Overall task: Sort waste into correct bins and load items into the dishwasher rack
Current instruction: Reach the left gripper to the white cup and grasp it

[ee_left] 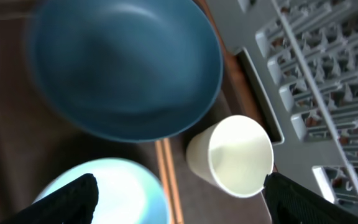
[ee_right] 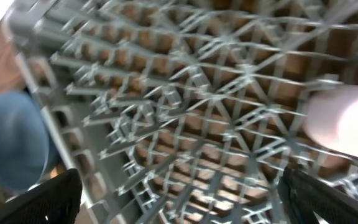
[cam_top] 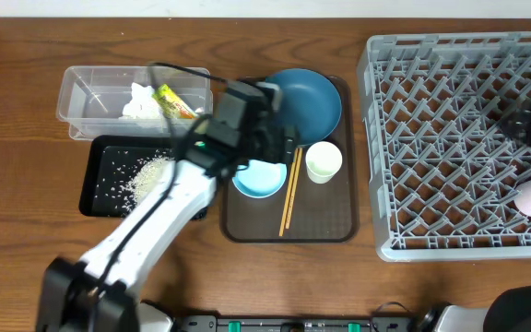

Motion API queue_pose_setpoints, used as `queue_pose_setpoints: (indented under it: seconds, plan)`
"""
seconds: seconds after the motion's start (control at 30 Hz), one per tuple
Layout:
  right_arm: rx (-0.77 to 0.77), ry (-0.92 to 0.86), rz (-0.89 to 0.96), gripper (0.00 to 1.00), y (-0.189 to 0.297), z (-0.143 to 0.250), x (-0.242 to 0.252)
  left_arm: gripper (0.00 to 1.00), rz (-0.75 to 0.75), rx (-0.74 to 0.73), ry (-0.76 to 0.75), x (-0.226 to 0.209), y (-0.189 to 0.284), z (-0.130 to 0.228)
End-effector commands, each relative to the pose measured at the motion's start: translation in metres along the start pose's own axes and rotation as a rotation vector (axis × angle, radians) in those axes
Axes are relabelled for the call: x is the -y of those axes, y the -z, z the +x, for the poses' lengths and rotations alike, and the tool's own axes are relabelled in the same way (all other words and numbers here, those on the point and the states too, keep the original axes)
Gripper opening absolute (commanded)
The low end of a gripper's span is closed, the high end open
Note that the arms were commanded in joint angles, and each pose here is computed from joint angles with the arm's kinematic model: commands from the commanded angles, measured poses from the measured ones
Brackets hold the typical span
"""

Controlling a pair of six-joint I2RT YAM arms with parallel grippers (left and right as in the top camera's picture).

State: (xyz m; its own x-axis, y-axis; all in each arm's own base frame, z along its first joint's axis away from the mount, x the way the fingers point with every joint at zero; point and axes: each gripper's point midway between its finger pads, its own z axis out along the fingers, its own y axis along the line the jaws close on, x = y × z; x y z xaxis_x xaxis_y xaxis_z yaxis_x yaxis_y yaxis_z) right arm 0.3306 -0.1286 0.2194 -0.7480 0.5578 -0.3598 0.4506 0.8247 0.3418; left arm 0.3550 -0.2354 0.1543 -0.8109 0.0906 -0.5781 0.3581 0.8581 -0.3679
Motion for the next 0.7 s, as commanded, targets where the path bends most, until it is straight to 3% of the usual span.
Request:
queue_pose_setpoints:
  seconds: [0.0,0.23,0.3,0.47,0.67]
  plan:
    - [-0.008,0.095,-0.046,0.99,-0.001,0.004,-0.026,0.88,0.005,-0.061,-0.005,0.007,-0.028,0.016]
    - [-0.028,0.155,-0.067,0.99,-0.005,0.011,-0.044,0.87,0.020,-0.150,-0.045,0.019,-0.078,0.049]
    - [-0.032,0.155,-0.067,0.99,-0.005,0.012,-0.045,0.82,0.017,-0.176,-0.049,0.018,-0.088,0.058]
    - [-0.042,0.151,-0.066,0.99,-0.005,0.014,-0.044,0.38,-0.005,-0.243,-0.042,0.012,-0.098,0.078]
    - [-0.041,0.165,-0.066,0.99,-0.005,0.014,-0.044,0.10,-0.004,-0.234,-0.039,0.013,-0.088,0.073]
